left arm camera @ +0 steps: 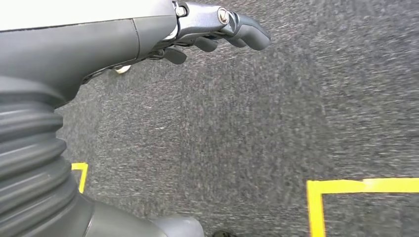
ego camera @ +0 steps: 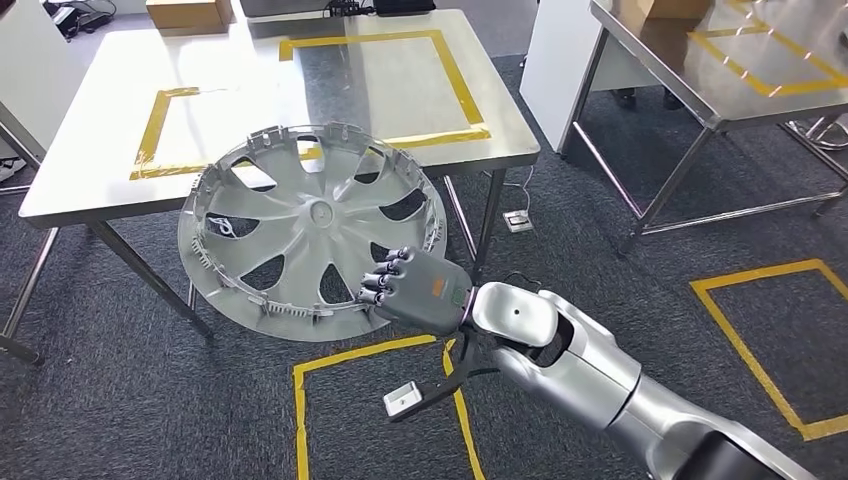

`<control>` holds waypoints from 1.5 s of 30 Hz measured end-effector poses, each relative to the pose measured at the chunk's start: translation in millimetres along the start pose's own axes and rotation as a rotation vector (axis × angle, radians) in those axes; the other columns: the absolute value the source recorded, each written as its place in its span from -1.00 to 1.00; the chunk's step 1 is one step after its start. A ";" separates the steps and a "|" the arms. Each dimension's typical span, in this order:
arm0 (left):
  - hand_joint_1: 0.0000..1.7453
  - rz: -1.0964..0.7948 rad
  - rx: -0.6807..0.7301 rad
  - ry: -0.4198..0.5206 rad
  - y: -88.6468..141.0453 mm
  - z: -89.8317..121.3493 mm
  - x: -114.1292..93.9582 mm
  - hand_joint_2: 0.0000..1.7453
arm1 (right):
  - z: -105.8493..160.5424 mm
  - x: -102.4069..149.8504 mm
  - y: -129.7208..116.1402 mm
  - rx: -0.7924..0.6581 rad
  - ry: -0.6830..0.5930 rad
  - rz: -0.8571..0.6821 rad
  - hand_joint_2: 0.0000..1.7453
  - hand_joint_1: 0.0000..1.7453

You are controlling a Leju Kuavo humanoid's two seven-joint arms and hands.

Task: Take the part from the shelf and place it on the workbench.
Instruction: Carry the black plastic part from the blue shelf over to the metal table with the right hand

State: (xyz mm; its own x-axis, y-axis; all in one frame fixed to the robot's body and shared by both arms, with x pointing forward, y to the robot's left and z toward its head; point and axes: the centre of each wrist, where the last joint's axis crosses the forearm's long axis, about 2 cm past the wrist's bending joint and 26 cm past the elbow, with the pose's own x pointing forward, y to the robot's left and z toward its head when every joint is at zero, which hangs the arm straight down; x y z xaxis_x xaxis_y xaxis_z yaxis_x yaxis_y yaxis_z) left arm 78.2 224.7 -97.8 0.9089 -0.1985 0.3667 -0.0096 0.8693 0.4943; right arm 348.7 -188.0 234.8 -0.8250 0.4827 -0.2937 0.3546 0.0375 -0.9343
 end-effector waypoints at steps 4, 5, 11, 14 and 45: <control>-1.00 0.003 -0.009 -0.002 -2.2 1.2 1.9 1.00 | -1.0 -1.1 -3.5 -0.003 -0.002 0.009 1.00 1.00; -1.00 0.004 -0.010 -0.002 -2.3 1.2 2.1 1.00 | -1.6 -1.8 -4.9 -0.006 -0.003 0.013 1.00 1.00; -1.00 0.006 -0.010 -0.006 -2.0 0.6 3.9 1.00 | -4.1 -4.0 -10.0 -0.016 -0.004 0.023 1.00 1.00; -1.00 0.005 -0.010 -0.001 -2.0 1.0 1.8 1.00 | -3.7 -3.3 -9.2 -0.009 -0.005 0.019 1.00 1.00; -1.00 0.003 -0.021 0.007 -6.1 4.4 0.8 1.00 | 5.2 -0.6 -2.8 0.033 0.014 -0.010 1.00 1.00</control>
State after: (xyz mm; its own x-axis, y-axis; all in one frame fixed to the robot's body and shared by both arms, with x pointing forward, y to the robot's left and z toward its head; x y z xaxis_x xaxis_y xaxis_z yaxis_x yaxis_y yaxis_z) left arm 77.2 217.2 -97.0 0.9117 -0.1931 0.3627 -0.0034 0.8791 0.4766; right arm 345.9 -193.0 236.5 -0.8222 0.4943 -0.2822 0.3320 0.0137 -0.9432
